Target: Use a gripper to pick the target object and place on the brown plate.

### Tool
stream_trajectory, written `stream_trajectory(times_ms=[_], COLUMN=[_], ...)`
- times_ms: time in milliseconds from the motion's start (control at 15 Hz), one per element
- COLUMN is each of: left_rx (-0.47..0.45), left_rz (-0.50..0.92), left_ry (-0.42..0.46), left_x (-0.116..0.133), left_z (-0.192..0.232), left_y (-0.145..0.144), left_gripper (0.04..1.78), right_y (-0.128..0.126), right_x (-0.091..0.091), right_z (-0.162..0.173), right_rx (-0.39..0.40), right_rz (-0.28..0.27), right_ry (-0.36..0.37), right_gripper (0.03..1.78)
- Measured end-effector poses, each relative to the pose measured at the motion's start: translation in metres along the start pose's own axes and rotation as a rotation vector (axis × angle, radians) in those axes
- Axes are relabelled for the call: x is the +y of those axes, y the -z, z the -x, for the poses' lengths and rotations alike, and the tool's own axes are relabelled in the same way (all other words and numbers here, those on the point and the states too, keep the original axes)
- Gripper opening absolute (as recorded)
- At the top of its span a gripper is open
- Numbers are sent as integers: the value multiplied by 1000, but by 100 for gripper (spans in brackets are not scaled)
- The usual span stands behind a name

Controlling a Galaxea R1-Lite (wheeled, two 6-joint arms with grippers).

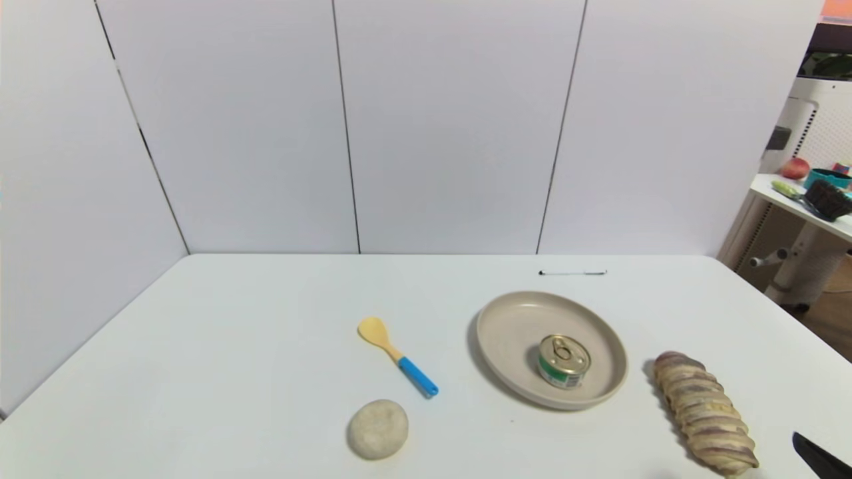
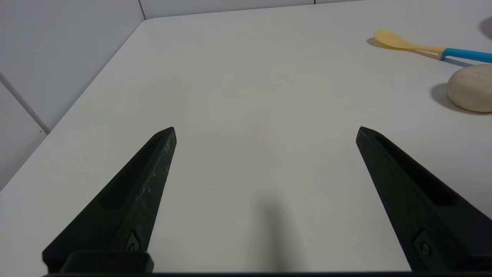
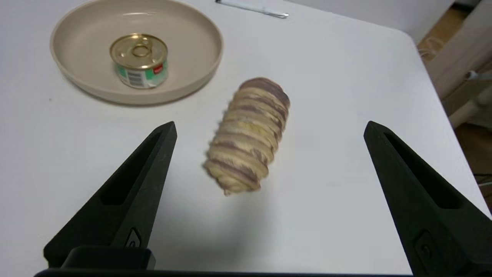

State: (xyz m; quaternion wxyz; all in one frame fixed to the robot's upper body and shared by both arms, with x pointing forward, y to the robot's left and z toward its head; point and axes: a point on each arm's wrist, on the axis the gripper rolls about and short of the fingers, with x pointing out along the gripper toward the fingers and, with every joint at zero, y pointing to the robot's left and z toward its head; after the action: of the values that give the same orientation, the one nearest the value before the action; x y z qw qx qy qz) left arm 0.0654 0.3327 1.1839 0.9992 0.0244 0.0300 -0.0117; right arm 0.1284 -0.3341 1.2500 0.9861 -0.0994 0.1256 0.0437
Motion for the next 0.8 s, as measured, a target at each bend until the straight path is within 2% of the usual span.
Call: stream_trajectory(times_ms=[200, 333, 400, 533, 600, 800], left_rx=[0, 0, 0, 0, 0, 0], left_rz=[2, 2, 1, 1, 1, 1], left_ry=[0, 0, 0, 0, 0, 0], left_x=[0, 0, 0, 0, 0, 0], left_z=[0, 0, 0, 0, 0, 0], left_y=[0, 0, 0, 0, 0, 0], left_gripper=[169, 169, 169, 169, 169, 169], right_y=[41, 62, 69, 75, 77, 78], right_x=[8, 13, 15, 16, 16, 17], right_z=[24, 32, 35, 38, 38, 40], right_rx=[-100, -150, -168, -216, -229, -252], right_rz=[-8, -42, -79, -175, -195, -203], right_ry=[54, 62, 63, 76, 88, 92], right_gripper=[169, 169, 169, 169, 169, 169])
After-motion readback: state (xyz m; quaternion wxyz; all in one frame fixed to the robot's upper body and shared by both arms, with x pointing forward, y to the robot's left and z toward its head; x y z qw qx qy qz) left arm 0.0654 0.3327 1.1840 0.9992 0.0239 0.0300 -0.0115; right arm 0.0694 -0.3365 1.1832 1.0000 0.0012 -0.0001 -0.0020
